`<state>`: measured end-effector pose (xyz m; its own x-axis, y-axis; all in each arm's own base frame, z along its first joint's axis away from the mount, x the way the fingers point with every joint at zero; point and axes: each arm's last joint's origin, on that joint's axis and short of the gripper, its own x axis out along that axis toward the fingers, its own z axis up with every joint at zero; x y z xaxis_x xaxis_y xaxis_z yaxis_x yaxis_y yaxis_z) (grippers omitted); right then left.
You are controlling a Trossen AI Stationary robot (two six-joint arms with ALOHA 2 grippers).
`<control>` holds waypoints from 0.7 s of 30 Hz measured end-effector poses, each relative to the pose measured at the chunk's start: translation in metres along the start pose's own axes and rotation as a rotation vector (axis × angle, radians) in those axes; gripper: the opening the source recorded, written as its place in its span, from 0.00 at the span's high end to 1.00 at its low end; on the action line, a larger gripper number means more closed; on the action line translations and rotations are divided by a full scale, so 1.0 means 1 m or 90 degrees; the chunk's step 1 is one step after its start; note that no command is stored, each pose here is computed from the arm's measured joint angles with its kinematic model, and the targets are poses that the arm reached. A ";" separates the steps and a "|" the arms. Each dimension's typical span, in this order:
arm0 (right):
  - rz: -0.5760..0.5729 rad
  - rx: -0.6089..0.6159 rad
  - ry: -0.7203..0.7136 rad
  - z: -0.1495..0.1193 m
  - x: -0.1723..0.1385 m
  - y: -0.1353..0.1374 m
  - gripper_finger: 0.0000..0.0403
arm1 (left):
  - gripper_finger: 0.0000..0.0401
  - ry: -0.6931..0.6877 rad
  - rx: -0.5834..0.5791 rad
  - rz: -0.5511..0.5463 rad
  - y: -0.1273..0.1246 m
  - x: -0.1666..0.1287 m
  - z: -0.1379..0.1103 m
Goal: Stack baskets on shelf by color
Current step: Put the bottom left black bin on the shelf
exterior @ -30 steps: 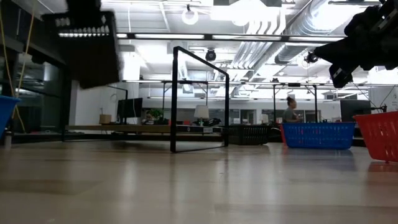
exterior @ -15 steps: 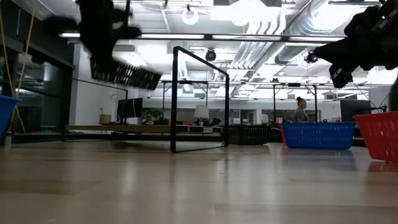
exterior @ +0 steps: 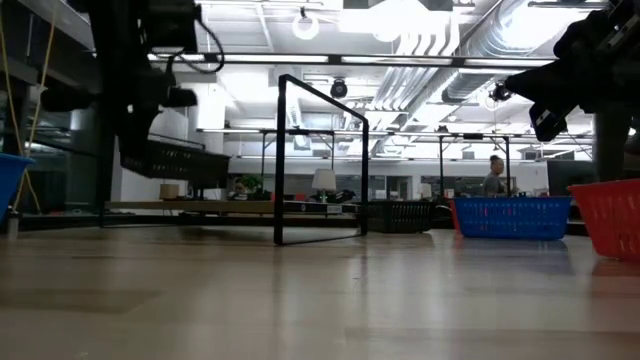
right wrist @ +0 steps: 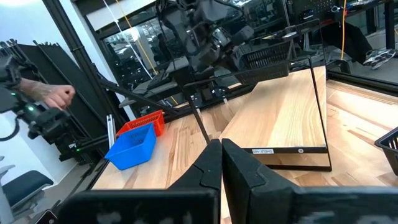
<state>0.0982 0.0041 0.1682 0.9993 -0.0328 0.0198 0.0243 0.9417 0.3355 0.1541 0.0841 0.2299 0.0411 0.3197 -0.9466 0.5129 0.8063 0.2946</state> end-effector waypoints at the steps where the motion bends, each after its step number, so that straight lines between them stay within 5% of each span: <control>1: 0.000 0.000 0.000 0.000 0.000 0.000 1.00 | 1.00 0.005 0.006 -0.006 -0.001 0.003 -0.002; 21: 0.000 0.000 0.000 0.000 0.000 0.000 1.00 | 1.00 -0.007 0.031 0.047 0.000 0.032 -0.005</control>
<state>0.0982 0.0041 0.1683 0.9993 -0.0328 0.0198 0.0243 0.9418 0.3353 0.1510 0.0970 0.2008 0.0893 0.3719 -0.9240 0.5490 0.7556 0.3572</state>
